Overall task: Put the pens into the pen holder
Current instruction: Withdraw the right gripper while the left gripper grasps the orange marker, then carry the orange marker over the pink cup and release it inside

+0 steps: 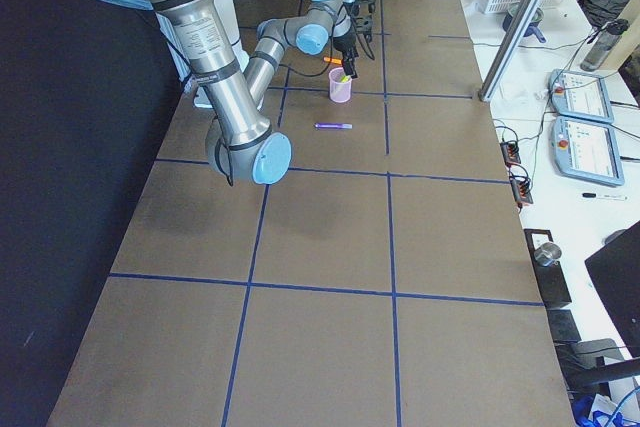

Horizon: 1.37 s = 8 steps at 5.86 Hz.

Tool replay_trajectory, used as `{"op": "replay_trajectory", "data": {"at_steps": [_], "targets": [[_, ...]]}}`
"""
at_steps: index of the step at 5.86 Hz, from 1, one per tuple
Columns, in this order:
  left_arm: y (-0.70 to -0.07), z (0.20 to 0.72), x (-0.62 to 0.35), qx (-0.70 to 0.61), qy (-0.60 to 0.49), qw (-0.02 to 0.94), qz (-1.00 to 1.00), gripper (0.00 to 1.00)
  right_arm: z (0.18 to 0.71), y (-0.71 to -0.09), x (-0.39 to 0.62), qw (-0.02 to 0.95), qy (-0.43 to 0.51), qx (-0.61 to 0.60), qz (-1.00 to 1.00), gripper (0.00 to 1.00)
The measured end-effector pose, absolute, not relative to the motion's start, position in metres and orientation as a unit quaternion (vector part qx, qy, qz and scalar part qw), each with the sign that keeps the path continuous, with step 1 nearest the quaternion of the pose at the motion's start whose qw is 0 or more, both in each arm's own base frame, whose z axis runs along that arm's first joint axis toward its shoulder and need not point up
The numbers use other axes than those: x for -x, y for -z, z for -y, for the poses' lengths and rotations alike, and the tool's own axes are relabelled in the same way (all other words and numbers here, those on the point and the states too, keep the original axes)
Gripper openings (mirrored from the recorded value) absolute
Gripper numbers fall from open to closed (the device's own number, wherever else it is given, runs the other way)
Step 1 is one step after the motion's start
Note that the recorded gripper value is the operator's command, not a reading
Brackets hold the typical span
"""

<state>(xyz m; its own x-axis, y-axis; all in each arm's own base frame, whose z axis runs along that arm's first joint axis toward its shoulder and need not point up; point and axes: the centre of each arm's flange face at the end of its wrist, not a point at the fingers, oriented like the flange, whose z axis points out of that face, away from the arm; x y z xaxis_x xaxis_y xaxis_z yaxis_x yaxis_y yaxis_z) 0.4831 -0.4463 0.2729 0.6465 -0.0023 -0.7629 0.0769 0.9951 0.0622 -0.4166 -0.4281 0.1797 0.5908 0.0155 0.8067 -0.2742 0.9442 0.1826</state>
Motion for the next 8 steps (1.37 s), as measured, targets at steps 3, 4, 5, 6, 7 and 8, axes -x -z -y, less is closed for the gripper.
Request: {"op": "replay_trajectory", "data": {"at_steps": [3,4,5,6,7,8], "targets": [[-0.299,0.436,-0.533,-0.037,0.014,0.914,-0.405,0.59,0.448,-0.203,0.380,0.887,-0.048,-0.123,0.442,1.00],[-0.301,0.434,-0.536,-0.036,0.012,0.914,-0.403,0.59,0.448,-0.205,0.379,0.888,-0.047,-0.123,0.442,1.00],[-0.302,0.435,-0.537,-0.035,0.011,0.915,-0.402,0.58,0.448,-0.205,0.379,0.888,-0.047,-0.122,0.441,1.00],[-0.304,0.435,-0.538,-0.035,0.010,0.915,-0.402,0.44,0.448,-0.206,0.379,0.888,-0.047,-0.122,0.441,1.00],[-0.304,0.435,-0.539,-0.035,0.010,0.915,-0.401,0.33,0.448,-0.206,0.379,0.888,-0.047,-0.121,0.440,1.00],[-0.305,0.435,-0.539,-0.034,0.010,0.916,-0.400,0.32,0.448,-0.207,0.379,0.888,-0.047,-0.121,0.440,1.00]]}}
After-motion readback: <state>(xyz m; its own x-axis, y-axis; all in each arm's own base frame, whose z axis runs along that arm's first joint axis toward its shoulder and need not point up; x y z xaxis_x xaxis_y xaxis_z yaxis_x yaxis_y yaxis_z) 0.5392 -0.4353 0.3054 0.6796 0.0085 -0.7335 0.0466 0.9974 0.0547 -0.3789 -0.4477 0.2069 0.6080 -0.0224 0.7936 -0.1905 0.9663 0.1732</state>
